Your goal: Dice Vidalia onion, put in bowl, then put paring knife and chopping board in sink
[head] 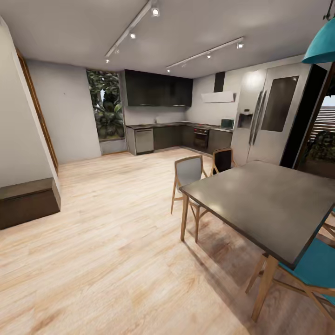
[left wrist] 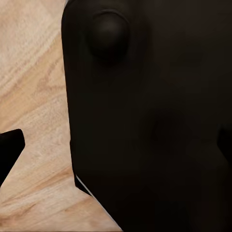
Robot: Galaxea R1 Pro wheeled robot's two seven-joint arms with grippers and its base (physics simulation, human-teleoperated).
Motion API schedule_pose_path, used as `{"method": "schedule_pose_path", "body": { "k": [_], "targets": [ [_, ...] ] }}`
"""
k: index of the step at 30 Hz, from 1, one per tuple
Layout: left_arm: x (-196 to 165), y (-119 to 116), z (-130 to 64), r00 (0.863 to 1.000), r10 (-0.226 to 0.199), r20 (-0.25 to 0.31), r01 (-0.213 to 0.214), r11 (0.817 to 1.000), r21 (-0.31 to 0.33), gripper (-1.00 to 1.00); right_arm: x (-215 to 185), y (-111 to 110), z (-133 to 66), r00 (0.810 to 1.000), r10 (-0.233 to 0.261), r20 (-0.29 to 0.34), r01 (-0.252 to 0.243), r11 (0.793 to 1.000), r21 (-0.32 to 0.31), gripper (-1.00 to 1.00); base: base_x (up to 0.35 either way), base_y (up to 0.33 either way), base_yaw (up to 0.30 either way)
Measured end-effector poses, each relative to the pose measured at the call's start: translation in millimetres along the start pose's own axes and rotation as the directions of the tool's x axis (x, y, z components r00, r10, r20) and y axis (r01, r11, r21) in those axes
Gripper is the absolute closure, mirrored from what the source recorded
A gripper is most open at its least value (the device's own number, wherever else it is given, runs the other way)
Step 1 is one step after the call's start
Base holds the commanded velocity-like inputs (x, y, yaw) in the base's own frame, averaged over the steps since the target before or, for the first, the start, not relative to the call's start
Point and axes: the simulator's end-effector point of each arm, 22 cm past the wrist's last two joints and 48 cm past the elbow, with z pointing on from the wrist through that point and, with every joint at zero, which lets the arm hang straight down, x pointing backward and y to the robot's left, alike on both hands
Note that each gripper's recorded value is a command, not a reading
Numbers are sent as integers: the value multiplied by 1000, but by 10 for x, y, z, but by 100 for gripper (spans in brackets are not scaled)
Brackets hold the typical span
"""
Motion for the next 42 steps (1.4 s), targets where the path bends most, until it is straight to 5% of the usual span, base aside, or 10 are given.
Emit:
{"method": "schedule_pose_path", "body": {
  "k": [10, 35, 42],
  "targets": [
    [4, -14, 0, 1000, -3, 0, 3, 1000, 3, -100, -110, 317, -8, 1000, -4, 18, 4, 999, -39, -100, 0, 0, 0],
    [-57, 85, -1, 1000, -9, 12, 10, 1000, -11, -100, -127, 323, -8, 1000, 1, 24, 0, 999, -40, -100, 0, 52, 0],
    [-298, 339, -17, 998, -11, 63, 14, 999, -44, -100, -177, 329, -10, 999, 4, 41, -3, 999, -41, -100, 0, 104, 0]
  ]
}}
